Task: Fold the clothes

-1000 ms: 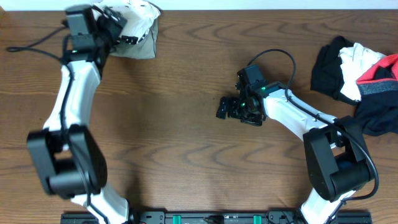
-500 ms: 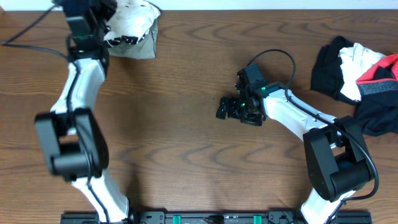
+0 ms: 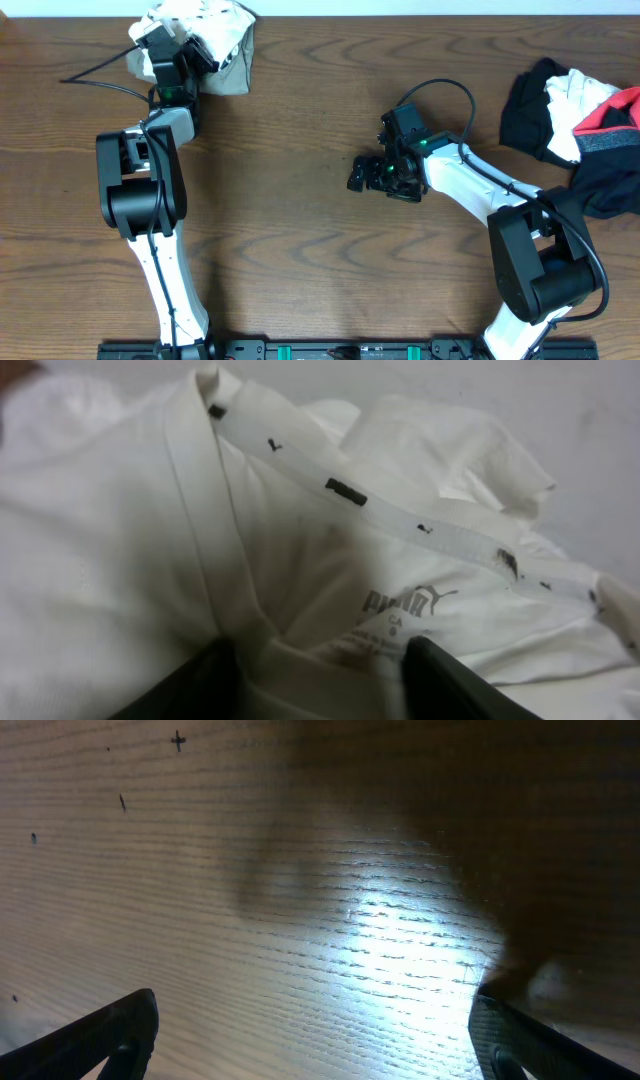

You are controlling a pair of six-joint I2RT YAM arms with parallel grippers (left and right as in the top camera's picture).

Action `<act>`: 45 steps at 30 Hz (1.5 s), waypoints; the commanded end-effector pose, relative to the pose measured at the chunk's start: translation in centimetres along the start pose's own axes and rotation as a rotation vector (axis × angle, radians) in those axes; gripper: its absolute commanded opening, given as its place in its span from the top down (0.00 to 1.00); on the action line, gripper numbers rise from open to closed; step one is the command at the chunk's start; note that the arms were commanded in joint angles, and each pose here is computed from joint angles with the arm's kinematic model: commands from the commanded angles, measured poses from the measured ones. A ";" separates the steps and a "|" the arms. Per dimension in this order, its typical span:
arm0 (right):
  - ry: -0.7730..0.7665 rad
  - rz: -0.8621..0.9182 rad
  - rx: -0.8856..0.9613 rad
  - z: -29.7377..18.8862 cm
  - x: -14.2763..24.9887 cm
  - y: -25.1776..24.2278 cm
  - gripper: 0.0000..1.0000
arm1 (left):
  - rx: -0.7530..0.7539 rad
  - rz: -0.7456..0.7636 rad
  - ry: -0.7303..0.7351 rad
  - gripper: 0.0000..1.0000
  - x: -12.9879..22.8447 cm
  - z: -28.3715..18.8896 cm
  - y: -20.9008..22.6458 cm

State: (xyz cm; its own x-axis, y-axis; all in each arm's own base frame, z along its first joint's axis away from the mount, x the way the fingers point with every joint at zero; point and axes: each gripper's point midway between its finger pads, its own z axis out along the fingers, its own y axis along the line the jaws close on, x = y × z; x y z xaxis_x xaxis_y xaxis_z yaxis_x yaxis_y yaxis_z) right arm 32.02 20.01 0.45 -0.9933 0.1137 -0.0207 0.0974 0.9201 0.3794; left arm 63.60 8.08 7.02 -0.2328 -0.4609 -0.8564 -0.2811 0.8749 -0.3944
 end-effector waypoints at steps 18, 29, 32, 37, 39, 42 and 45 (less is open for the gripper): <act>0.234 0.047 0.135 5.6 6.6 -5.2 0.01 | 0.165 0.128 -0.154 0.35 -8.1 -6.7 -13.4; 0.231 0.047 0.133 5.6 6.6 -5.1 0.01 | -0.022 0.171 -0.015 0.32 2.7 -0.8 -5.7; 0.231 0.047 0.133 5.6 6.6 -5.1 0.01 | -0.028 0.174 -0.002 0.31 3.3 -0.7 -5.5; 0.231 0.047 0.133 5.6 6.5 -5.1 0.01 | 0.014 0.157 -0.084 0.21 -1.5 -2.4 -7.9; 0.230 0.047 0.133 5.6 6.5 -5.1 0.01 | 0.033 0.149 -0.124 0.11 -4.4 -3.8 -9.3; 0.230 0.047 0.133 5.6 6.5 -5.1 0.01 | 0.067 0.138 -0.178 0.02 -9.4 -7.3 -11.9; 0.229 0.047 0.132 5.6 6.5 -5.1 0.01 | 0.091 0.137 -0.196 0.02 -13.0 -11.1 -14.1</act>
State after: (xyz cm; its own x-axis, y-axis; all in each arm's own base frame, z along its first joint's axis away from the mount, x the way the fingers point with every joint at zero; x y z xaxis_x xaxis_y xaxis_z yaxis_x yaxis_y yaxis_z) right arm 32.05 20.08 0.48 -0.9943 0.1036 -0.0253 0.0861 0.9197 0.3831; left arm 62.13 0.78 18.72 -0.1945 -0.3094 -0.9308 -0.2153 0.9393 -0.2672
